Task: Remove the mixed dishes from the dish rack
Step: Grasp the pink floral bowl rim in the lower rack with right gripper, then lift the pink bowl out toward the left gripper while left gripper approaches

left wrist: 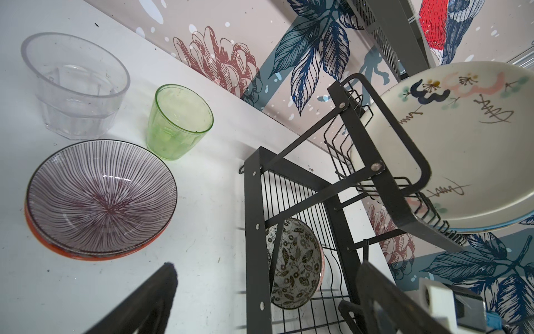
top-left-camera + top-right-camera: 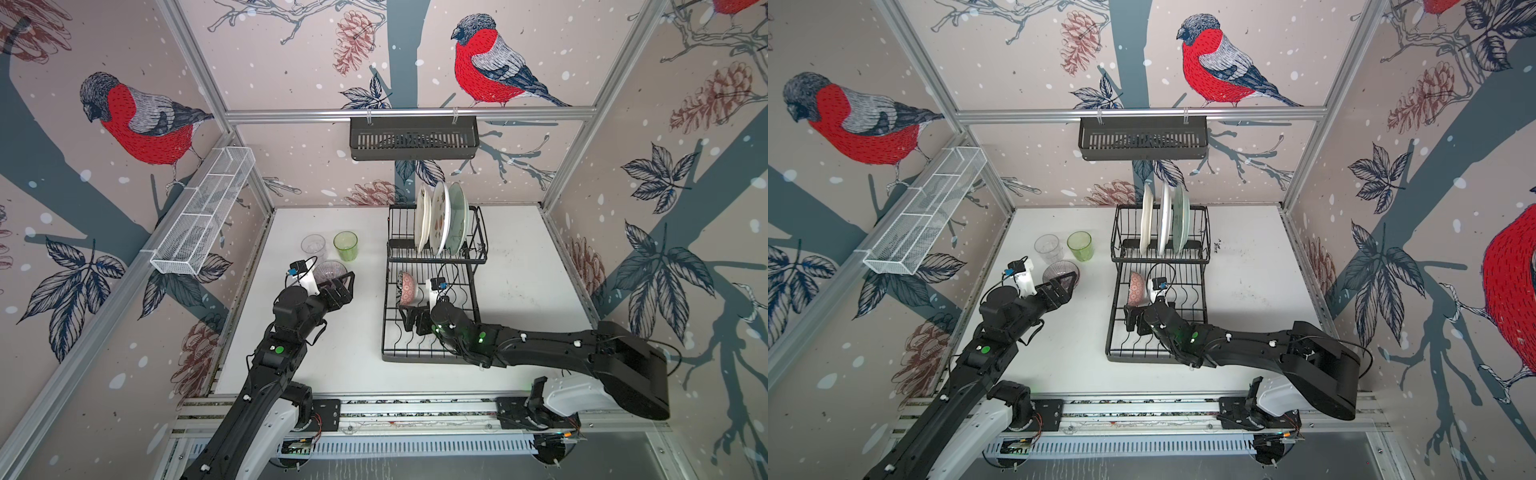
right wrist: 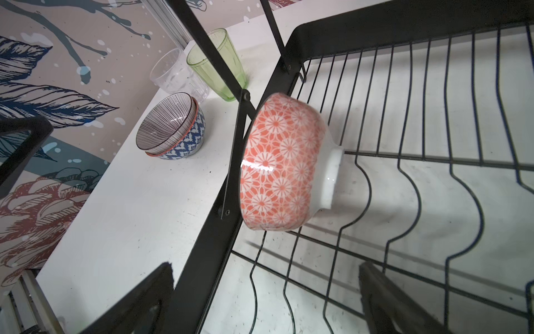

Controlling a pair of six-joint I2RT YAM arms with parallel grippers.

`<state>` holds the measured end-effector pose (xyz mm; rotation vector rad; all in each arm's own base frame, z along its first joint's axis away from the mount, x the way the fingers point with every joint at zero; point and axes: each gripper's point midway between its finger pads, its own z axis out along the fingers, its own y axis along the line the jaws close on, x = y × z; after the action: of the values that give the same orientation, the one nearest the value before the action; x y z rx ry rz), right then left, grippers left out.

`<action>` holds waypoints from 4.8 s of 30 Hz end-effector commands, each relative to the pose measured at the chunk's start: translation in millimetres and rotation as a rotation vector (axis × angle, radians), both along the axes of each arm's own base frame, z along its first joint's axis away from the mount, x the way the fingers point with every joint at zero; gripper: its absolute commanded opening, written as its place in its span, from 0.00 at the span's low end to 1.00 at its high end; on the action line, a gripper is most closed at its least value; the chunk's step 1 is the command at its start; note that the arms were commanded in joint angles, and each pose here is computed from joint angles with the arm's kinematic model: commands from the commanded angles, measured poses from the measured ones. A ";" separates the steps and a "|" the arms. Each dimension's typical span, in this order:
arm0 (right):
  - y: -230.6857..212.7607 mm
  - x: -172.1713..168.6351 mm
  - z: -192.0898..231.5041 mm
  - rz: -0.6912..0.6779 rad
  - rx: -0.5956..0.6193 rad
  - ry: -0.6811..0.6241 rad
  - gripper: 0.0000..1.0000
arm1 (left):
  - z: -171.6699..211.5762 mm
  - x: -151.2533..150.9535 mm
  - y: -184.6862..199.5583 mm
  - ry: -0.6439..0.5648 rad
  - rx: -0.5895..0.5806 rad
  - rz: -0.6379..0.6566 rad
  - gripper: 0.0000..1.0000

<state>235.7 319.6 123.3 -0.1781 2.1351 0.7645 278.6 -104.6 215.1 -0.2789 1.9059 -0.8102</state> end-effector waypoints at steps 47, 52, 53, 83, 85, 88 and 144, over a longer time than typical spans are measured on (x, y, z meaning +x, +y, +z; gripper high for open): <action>15.3 55.8 -36.7 -0.024 -0.088 -0.002 0.67 | -5.6 7.4 -11.5 0.030 0.039 -0.023 0.97; 17.6 49.5 -25.1 0.007 -0.079 -0.031 0.64 | -4.1 8.2 -12.4 0.028 0.042 -0.025 0.97; 17.3 48.1 -23.3 0.010 -0.079 -0.035 0.63 | -4.2 8.4 -12.3 0.029 0.043 -0.025 0.97; -16.8 13.1 17.5 0.039 0.139 -0.042 0.54 | -30.4 0.7 -29.5 0.089 0.058 -0.102 0.97; -20.4 10.1 24.0 0.046 0.181 -0.042 0.54 | -34.0 -0.8 -33.7 0.100 0.061 -0.125 0.97; -25.2 5.5 30.3 0.056 0.230 -0.040 0.54 | -37.8 -3.6 -40.1 0.105 0.059 -0.159 0.97; 27.2 -38.0 79.2 0.331 0.467 -0.052 0.53 | -52.3 -22.3 -124.8 0.148 -0.075 -0.463 0.49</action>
<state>199.7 341.6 178.4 -0.2913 1.9392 1.3406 254.1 -224.9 151.3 0.0505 2.1682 -1.1616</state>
